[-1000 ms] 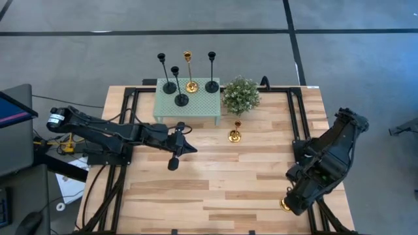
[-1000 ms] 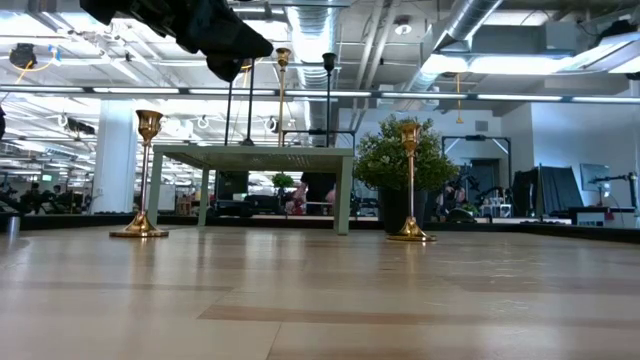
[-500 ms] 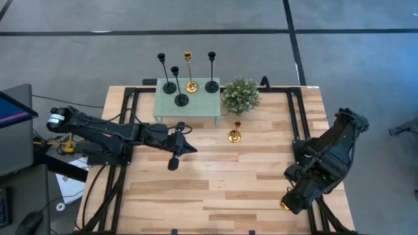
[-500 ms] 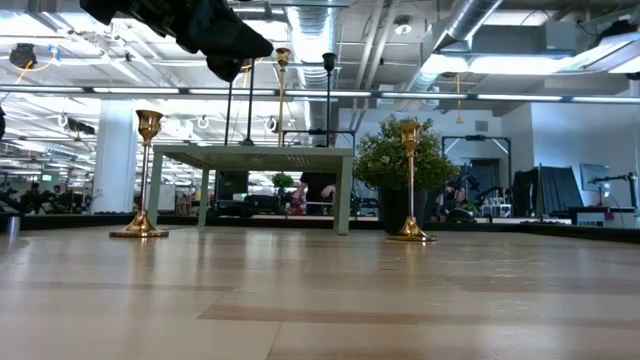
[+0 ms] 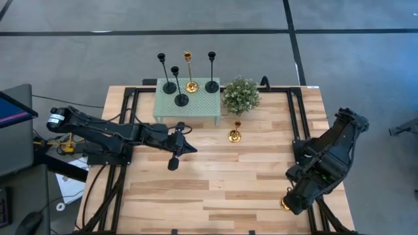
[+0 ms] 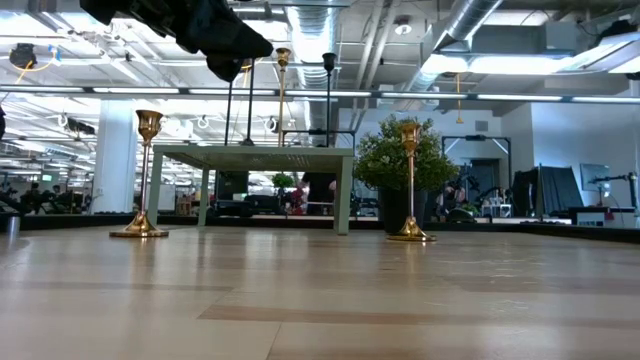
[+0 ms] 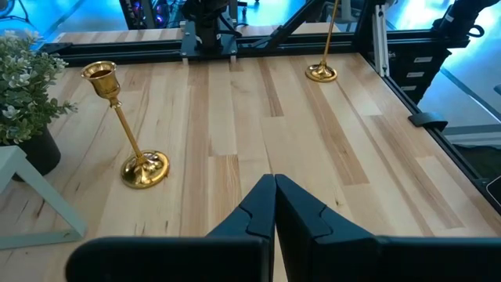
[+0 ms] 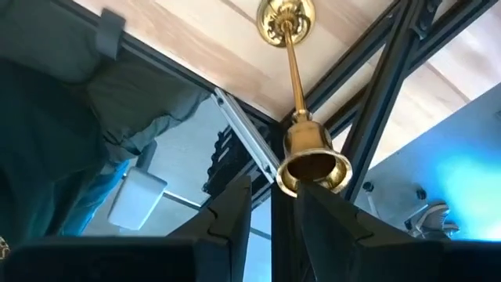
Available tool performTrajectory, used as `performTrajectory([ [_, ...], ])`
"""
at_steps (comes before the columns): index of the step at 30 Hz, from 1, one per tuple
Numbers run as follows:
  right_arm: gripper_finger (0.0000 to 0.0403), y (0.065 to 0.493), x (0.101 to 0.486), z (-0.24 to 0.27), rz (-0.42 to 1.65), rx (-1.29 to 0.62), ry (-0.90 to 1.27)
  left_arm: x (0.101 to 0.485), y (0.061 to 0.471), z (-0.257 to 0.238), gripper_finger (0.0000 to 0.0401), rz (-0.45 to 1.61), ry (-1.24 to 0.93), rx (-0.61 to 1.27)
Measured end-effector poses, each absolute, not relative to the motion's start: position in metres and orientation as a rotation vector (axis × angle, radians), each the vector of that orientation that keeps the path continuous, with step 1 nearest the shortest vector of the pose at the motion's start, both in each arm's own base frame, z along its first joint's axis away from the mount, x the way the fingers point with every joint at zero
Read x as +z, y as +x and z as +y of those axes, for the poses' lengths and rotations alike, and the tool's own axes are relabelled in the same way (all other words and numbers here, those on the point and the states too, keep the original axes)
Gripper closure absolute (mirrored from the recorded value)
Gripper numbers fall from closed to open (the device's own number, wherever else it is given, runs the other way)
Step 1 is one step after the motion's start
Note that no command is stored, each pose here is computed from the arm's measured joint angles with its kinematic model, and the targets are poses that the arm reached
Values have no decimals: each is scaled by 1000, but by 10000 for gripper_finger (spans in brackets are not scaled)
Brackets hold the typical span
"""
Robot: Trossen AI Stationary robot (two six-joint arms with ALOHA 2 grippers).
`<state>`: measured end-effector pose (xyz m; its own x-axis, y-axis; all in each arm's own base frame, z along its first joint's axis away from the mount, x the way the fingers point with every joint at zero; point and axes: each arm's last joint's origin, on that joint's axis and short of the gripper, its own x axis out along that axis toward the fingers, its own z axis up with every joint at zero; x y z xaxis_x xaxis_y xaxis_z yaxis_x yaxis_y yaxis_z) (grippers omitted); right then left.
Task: Pick & Place candle stick holders
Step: Put the gold candle holder on the shelf aligned with the black candle holder
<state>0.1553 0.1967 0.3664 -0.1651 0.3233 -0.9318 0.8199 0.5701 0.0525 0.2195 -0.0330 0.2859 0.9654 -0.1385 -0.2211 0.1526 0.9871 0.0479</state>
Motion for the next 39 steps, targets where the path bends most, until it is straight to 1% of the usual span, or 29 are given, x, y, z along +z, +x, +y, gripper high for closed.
performTrajectory([
  [3,305,154,366,198,1745,-591,947,286,219,-33,394,219,65,-148],
  [8,305,154,350,198,1757,-633,902,286,219,-33,394,219,64,-148],
  [14,309,156,339,199,1780,-614,864,286,219,-33,394,219,65,-148],
  [16,323,155,338,199,1811,-614,864,286,219,-33,394,219,65,-148],
  [20,382,153,339,199,1850,-592,857,286,219,-33,394,219,64,-147],
  [21,389,153,339,199,1853,-570,845,286,219,-33,394,219,64,-148],
  [24,386,152,339,198,1861,-548,821,286,219,-33,394,219,65,-148],
  [26,392,151,339,197,1864,-536,792,286,219,-33,394,219,65,-147],
  [33,398,155,339,192,1787,-477,696,286,220,-33,394,218,65,-147],
  [39,399,168,338,180,1718,-414,621,287,220,-33,394,210,61,-147],
])
